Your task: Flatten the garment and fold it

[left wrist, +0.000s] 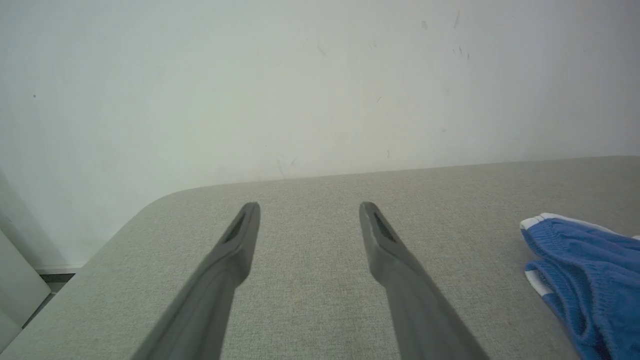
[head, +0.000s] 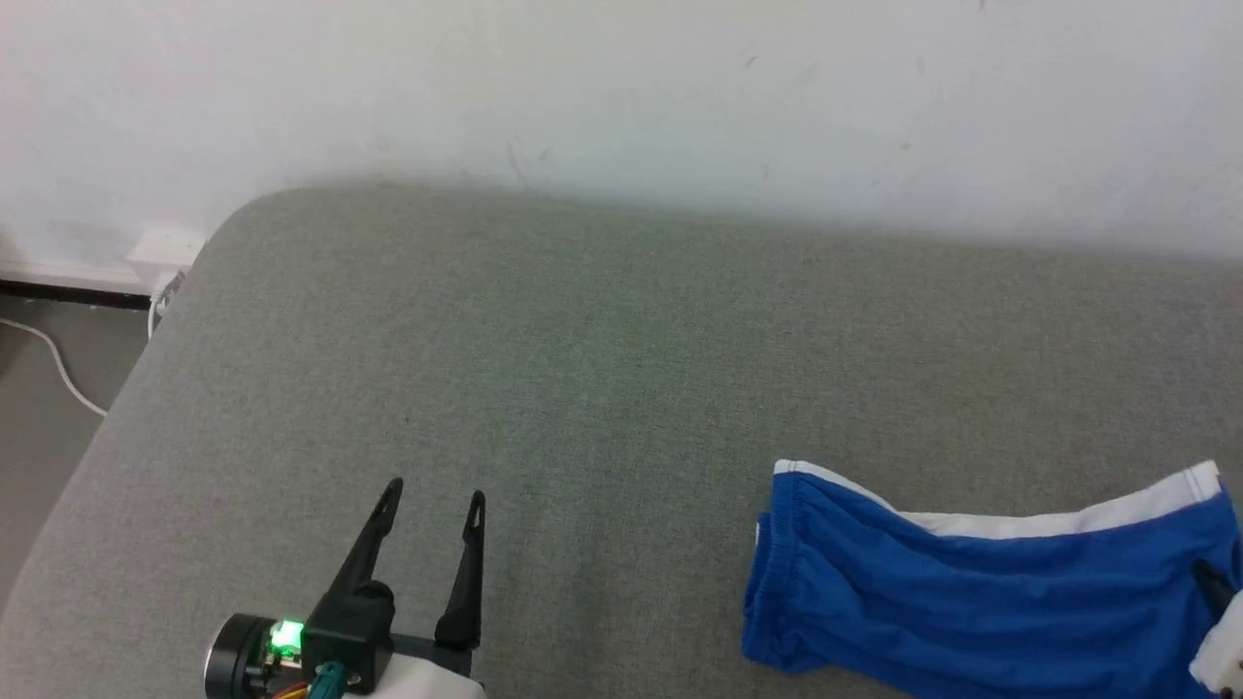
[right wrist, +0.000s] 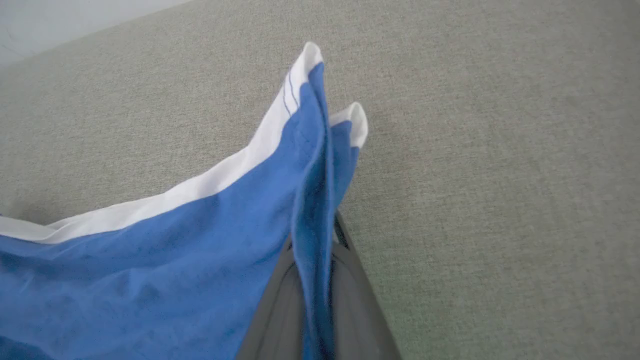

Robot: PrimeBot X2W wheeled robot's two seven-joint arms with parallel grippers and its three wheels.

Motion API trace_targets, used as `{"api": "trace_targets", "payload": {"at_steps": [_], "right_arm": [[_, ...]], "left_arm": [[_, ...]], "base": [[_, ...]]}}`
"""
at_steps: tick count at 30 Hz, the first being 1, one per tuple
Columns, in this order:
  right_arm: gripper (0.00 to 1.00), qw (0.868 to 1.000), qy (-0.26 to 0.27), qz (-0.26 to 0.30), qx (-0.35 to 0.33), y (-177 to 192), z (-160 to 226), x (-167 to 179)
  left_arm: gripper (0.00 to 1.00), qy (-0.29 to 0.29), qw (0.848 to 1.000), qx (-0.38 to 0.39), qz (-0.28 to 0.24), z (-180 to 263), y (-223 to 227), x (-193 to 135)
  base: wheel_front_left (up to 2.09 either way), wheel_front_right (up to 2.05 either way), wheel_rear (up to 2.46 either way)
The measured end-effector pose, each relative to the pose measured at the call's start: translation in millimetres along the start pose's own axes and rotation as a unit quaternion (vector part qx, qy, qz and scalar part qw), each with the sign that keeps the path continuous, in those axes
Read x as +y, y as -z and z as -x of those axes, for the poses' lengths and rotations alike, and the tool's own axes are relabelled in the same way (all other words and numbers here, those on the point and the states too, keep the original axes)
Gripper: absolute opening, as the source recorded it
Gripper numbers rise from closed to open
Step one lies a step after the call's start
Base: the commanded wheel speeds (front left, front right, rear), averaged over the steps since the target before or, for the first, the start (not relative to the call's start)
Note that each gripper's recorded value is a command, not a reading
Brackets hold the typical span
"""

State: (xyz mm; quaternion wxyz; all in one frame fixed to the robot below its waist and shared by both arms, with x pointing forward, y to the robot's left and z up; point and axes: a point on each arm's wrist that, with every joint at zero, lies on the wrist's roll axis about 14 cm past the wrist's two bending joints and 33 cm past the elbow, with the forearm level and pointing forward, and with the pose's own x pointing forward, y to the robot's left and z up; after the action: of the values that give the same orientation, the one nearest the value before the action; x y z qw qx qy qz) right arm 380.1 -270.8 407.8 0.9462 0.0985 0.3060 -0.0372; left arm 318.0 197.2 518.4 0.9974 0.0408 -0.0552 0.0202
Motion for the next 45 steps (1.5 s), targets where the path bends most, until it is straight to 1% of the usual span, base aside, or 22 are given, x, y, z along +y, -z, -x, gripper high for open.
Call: {"api": "trace_targets", "payload": {"at_steps": [6,9,10,11,13,16,22,26,33,42,44,45], "right_arm": [[0.00,0.998,-0.053,0.004,-0.016,-13.7,13.3,34.1],[0.00,0.995,-0.098,0.005,-0.016,-17.2,21.9,65.1],[0.00,0.992,-0.128,0.010,-0.015,-18.3,28.1,86.9],[0.00,0.992,-0.128,0.010,-0.015,-18.3,28.1,86.9],[0.00,0.988,-0.155,0.017,-0.013,-18.3,33.9,107.5],[0.00,0.980,-0.198,0.022,-0.006,-15.5,41.4,140.4],[0.00,0.960,-0.280,0.016,0.023,-0.3,52.8,202.8],[0.00,0.947,-0.318,0.017,0.037,5.7,53.8,235.0],[0.00,0.940,-0.331,0.036,0.071,32.4,38.7,261.2],[0.01,0.942,-0.310,0.056,0.114,70.0,9.6,265.0],[0.09,0.941,-0.311,0.059,0.122,76.6,6.2,267.6],[0.19,0.940,-0.313,0.061,0.124,79.0,5.3,269.7]], "left_arm": [[1.00,0.010,1.000,0.001,0.001,-0.6,0.8,-2.9],[1.00,0.013,1.000,-0.002,0.000,-0.5,-0.6,-3.5],[1.00,0.015,1.000,-0.003,0.001,0.2,-1.1,-4.1],[1.00,0.015,1.000,-0.003,0.001,0.2,-1.1,-4.1],[1.00,0.013,1.000,-0.004,0.002,0.9,-1.9,-3.7],[1.00,0.013,1.000,-0.004,0.005,2.7,-2.1,-3.1],[1.00,-0.001,1.000,-0.003,0.007,8.1,-1.6,4.6],[1.00,-0.012,1.000,0.000,0.004,13.1,-0.8,11.7],[1.00,-0.035,0.999,0.007,0.002,21.9,1.9,24.4],[1.00,-0.049,0.999,0.024,0.003,24.5,10.3,28.3],[1.00,-0.050,0.998,0.028,0.005,24.0,12.7,27.6],[1.00,-0.050,0.998,0.030,0.005,23.5,13.7,27.2]], "base": [[0.00,0.00,0.00],[0.00,0.00,0.00],[0.00,0.00,0.00],[0.00,0.00,0.00],[0.00,0.00,0.00],[0.00,0.00,0.00],[0.00,0.00,0.00],[0.00,0.00,0.00],[0.00,0.00,0.00],[0.00,0.00,0.00],[0.00,0.00,0.00],[0.00,0.00,0.00]]}}
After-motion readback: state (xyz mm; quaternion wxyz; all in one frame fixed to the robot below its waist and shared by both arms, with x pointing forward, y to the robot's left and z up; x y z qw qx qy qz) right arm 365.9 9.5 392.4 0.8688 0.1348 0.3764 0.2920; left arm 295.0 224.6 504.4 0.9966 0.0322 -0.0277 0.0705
